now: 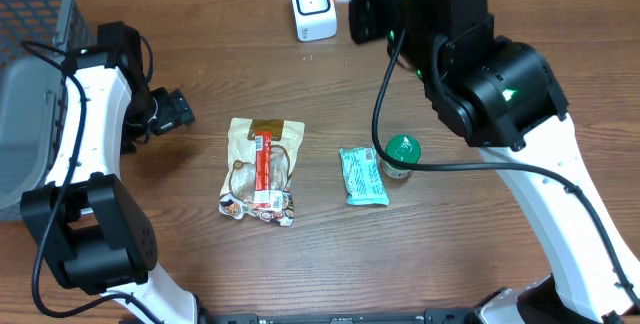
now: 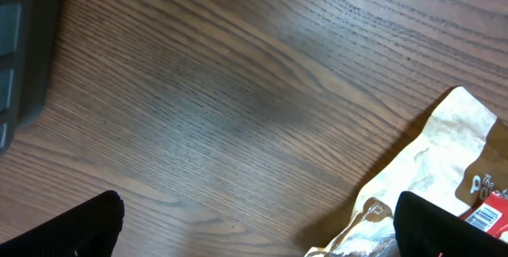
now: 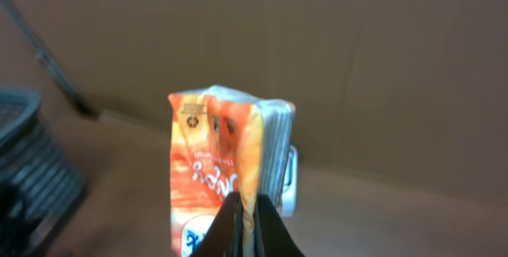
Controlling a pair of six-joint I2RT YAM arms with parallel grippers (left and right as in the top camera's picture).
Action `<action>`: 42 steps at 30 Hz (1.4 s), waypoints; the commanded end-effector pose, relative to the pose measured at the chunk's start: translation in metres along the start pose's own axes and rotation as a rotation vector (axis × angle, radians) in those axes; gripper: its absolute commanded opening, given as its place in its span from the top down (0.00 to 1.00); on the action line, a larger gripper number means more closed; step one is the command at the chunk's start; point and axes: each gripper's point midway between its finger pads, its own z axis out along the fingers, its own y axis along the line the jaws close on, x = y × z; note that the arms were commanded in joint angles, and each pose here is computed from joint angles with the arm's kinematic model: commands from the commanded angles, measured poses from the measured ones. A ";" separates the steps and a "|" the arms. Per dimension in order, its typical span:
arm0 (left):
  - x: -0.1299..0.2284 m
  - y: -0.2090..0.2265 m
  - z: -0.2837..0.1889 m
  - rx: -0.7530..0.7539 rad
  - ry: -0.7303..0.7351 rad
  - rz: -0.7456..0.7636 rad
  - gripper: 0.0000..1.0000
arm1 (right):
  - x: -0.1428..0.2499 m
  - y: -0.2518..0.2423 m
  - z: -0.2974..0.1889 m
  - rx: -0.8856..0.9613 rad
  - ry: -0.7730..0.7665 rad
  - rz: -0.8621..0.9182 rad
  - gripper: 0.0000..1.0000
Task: Scan the item barcode
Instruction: 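Carry the orange packet right with the right gripper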
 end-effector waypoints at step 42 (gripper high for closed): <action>-0.006 0.002 -0.010 0.002 -0.036 -0.003 0.00 | 0.216 -0.041 0.329 0.299 0.094 -1.027 0.96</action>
